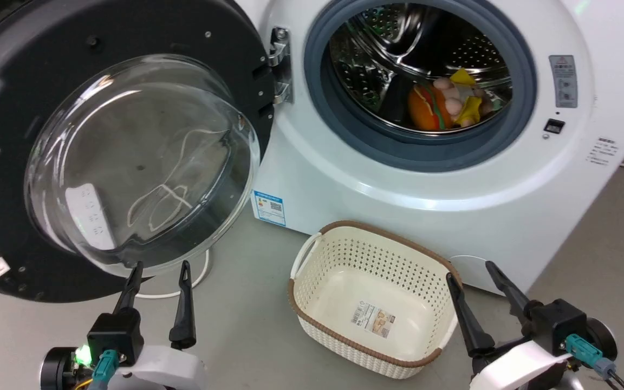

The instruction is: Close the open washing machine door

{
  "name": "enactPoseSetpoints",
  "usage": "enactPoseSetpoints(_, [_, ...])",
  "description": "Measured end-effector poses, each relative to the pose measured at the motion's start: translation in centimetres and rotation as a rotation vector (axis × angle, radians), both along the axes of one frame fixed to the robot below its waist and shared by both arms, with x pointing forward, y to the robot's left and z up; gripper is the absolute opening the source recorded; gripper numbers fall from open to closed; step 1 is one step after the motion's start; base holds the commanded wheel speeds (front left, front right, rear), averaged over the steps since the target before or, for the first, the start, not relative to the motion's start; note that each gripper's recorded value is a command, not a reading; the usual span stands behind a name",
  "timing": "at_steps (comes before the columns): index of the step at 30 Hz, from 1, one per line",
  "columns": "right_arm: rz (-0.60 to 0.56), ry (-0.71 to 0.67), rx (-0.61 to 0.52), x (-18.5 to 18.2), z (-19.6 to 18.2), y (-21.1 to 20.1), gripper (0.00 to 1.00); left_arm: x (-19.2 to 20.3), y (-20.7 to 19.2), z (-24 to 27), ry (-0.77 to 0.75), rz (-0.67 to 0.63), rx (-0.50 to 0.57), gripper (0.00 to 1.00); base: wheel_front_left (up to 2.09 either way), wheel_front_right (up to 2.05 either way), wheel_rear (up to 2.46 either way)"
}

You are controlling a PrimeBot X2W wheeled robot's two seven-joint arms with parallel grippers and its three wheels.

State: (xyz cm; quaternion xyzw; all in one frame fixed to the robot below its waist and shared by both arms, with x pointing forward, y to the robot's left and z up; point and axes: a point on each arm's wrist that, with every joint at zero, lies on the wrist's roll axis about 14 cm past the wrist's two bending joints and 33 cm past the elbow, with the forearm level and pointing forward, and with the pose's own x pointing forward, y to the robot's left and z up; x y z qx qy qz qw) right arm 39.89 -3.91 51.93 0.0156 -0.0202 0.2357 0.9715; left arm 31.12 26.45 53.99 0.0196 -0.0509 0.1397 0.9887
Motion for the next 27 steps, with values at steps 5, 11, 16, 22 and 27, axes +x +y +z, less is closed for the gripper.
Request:
enactPoseSetpoints(5, [0.035, 0.004, 0.011, 0.0, -0.2, 1.1, 1.00, -0.8, 0.5, -0.3, 0.002, 0.023, -0.001, 1.00, 0.00, 0.00, 0.00])
enactPoseSetpoints(11, [0.074, 0.002, 0.020, 0.0, -0.2, 2.5, 1.00, -1.5, 1.3, -0.2, -0.009, 0.055, -0.003, 1.00, 0.00, 0.00, 0.00])
enactPoseSetpoints(16, [0.102, -0.002, 0.025, 0.0, -0.3, 3.4, 1.00, -2.2, 1.8, 0.0, -0.019, 0.078, -0.002, 1.00, 0.00, 0.00, 0.00])
enactPoseSetpoints(22, [0.130, 0.003, 0.035, -0.1, -0.4, 4.4, 1.00, -3.0, 2.5, 0.1, -0.031, 0.106, -0.003, 1.00, 0.00, 0.00, 0.00])
enactPoseSetpoints(27, [0.150, 0.003, 0.043, -0.1, -0.5, 5.1, 1.00, -3.6, 2.9, 0.3, -0.043, 0.126, 0.002, 0.34, 0.00, 0.00, 0.00])
